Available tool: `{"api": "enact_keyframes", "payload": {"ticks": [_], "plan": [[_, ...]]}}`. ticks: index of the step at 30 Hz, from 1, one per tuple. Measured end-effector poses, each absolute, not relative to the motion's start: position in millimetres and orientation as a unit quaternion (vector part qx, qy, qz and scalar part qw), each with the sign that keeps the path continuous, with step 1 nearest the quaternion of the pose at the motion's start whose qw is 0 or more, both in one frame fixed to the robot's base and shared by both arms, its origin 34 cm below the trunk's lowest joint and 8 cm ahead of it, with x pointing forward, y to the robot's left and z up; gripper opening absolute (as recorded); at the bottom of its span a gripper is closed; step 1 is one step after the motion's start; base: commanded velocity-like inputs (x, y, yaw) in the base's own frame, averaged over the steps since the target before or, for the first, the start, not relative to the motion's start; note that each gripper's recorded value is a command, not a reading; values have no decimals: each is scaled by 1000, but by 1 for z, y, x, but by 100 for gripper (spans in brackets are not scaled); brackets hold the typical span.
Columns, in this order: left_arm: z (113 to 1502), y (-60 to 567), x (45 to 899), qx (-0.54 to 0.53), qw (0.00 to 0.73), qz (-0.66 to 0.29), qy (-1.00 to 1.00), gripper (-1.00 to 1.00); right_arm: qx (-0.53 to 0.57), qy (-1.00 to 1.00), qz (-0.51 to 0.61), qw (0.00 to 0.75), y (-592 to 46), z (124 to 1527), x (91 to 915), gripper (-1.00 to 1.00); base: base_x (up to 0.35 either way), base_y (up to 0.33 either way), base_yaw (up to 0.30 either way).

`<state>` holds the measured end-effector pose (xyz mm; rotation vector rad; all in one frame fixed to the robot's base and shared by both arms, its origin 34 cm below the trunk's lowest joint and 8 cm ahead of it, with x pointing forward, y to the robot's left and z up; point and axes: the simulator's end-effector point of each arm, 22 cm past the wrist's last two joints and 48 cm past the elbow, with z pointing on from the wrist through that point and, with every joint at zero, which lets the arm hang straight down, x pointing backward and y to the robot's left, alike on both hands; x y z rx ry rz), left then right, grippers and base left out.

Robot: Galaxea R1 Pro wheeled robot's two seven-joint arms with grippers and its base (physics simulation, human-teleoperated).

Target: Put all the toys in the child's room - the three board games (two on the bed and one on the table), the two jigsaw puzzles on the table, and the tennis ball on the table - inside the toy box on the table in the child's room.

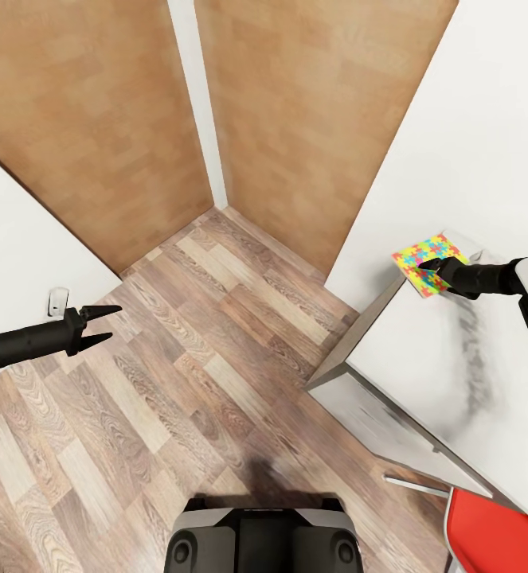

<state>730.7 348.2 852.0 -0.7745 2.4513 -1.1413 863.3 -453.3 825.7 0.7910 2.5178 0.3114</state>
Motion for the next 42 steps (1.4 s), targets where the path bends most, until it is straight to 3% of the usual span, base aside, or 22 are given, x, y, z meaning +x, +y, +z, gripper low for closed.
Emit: {"api": "enact_keyframes", "payload": {"ticks": [11, 29, 35, 42], "plan": [[850, 344, 729, -271, 160, -402, 860, 100, 283, 920, 114, 247, -456, 834, 866, 100, 0, 0, 0], [795, 270, 724, -295, 144, -409, 851, 100, 158, 897, 115, 395, -460, 976, 847, 100, 0, 0, 0], [788, 251, 731, -301, 153, -409, 848, 100, 150, 894, 113, 407, -462, 990, 840, 100, 0, 0, 0], [814, 277, 752, -304, 192, -413, 837, 100, 128, 883, 129, 433, -442, 1017, 854, 100, 0, 0, 0]]}}
